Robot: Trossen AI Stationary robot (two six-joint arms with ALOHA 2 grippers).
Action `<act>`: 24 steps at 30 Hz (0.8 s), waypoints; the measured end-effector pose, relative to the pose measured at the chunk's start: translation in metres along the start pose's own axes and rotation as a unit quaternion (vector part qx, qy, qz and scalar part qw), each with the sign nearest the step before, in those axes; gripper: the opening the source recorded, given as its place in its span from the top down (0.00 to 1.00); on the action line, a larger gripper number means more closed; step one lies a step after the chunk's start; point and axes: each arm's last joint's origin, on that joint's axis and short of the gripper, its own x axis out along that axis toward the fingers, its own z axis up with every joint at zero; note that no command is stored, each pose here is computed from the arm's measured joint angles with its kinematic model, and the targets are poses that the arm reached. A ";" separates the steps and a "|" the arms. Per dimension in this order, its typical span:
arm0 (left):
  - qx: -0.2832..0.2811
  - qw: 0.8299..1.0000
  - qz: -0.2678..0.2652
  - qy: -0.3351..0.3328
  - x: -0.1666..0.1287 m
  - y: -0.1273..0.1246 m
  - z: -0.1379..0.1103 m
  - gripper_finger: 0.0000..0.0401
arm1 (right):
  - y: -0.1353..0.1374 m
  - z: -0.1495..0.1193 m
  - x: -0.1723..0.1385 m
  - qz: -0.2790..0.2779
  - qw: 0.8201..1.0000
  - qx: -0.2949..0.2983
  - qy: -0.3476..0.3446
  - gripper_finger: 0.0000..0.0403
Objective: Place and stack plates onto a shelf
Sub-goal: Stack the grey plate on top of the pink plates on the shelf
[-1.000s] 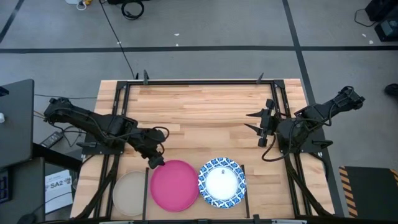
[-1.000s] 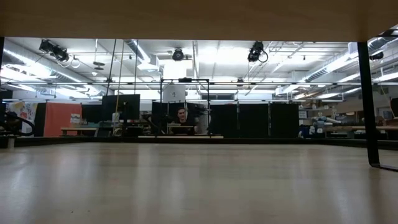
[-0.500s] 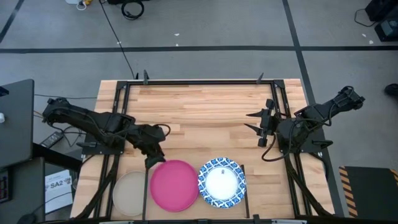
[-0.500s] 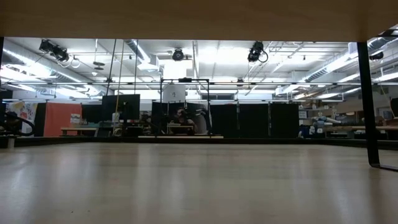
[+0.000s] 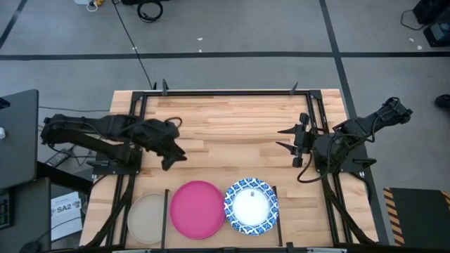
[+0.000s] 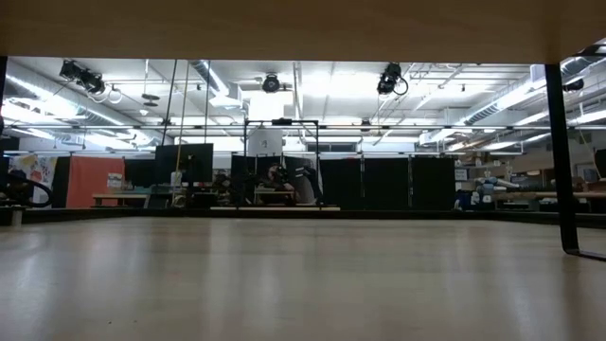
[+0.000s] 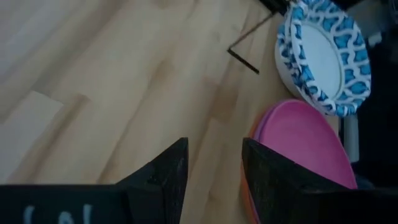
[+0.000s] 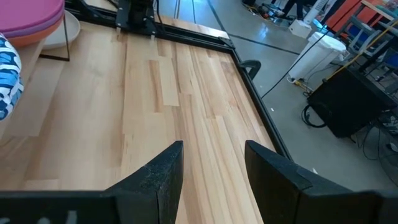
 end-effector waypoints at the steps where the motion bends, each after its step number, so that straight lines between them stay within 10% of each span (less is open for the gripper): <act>1: -0.004 1.000 0.003 -0.004 -0.005 0.003 0.000 0.61 | 0.000 0.000 0.000 0.000 1.000 0.000 0.000 0.56; 24: -0.055 0.984 0.161 0.048 -0.063 0.044 -0.037 0.61 | 0.000 0.000 0.000 0.001 1.000 0.015 0.000 0.56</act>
